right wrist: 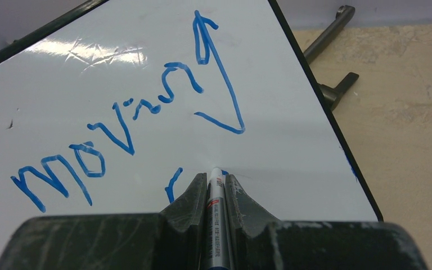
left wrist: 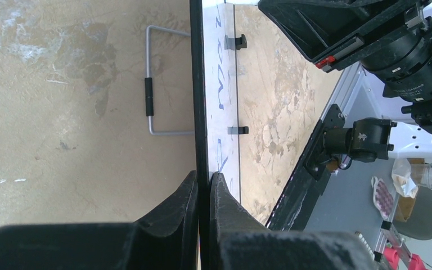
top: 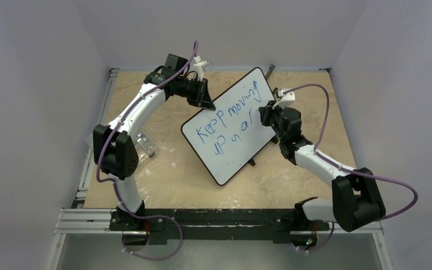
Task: Write a sentence on the whiteboard
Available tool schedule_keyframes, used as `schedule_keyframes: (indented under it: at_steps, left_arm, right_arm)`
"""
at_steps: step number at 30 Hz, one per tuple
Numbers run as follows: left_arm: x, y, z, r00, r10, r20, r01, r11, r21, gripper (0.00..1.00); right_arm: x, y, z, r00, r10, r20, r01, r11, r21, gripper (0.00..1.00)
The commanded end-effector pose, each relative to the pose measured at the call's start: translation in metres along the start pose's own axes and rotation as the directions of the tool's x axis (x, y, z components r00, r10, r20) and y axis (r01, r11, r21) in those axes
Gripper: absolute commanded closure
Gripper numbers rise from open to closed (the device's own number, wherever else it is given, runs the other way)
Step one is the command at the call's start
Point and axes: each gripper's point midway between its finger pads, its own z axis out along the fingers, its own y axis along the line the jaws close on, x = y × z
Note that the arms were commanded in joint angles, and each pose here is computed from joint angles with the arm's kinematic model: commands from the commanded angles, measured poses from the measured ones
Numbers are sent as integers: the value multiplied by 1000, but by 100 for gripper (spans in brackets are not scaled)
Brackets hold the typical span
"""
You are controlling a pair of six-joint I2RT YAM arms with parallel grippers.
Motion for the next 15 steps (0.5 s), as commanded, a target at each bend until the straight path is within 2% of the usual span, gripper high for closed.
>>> schedule_keyframes:
  at_steps: [1, 15]
  left_arm:
    - [-9, -11, -7, 989, 146, 35, -146, 989, -5, 100]
    - [-10, -11, -8, 988, 147, 37, -147, 989, -12, 100]
  right_arm:
    - [-25, 19, 4, 998, -1, 65, 7, 996, -90, 100]
    - [11, 19, -11, 1000, 21, -20, -23, 992, -120, 100]
